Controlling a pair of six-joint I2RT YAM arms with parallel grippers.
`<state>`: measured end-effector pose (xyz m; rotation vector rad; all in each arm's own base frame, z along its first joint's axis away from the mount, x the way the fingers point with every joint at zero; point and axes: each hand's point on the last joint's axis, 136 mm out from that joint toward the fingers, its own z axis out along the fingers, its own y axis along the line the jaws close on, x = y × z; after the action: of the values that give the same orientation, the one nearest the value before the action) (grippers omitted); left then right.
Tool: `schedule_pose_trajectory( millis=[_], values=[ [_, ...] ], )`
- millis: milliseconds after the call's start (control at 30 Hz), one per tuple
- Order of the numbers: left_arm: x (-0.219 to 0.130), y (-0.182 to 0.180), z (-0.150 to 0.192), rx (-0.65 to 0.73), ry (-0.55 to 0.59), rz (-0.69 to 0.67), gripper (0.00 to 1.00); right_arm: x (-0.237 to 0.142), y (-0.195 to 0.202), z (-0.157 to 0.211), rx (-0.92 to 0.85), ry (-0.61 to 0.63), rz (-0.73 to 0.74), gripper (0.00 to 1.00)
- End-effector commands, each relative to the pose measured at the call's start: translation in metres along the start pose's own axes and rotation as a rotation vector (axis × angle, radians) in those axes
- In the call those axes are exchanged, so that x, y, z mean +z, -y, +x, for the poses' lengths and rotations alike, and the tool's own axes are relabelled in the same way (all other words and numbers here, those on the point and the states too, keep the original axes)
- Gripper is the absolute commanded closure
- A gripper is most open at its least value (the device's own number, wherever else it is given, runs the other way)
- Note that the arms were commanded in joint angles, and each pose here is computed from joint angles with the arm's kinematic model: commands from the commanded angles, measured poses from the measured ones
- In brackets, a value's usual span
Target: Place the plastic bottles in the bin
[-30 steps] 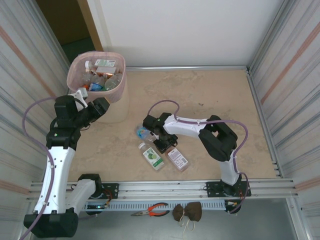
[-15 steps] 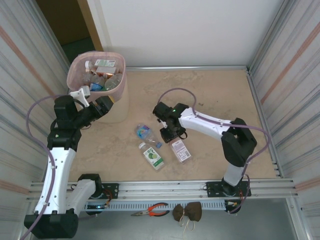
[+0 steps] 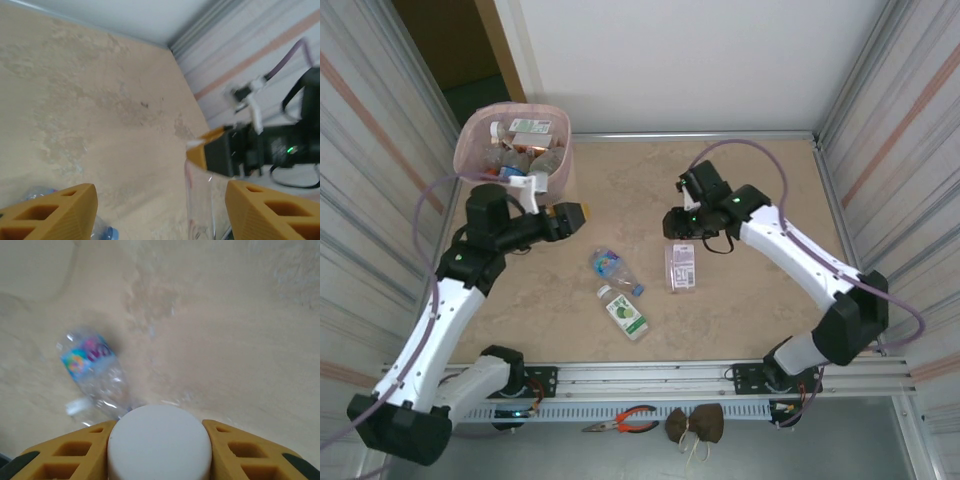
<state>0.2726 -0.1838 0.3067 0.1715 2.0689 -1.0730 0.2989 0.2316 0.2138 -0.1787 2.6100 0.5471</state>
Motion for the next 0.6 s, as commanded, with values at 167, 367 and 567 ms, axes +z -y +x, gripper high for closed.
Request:
schedule_pose_trajectory(
  millis=[167,367,567],
  values=[
    [0.055,0.052,0.011,0.142,-0.130,0.096,0.24,-0.049,-0.002,-0.029,0.187,0.175,-0.133,0.59],
    [0.087,0.084,0.038,0.227,-0.260,0.144,0.21,-0.060,0.004,-0.032,0.230,0.204,-0.161,0.58],
    [0.111,0.099,0.068,0.294,-0.393,0.155,0.22,-0.067,0.004,-0.032,0.255,0.225,-0.190,0.57]
  ],
)
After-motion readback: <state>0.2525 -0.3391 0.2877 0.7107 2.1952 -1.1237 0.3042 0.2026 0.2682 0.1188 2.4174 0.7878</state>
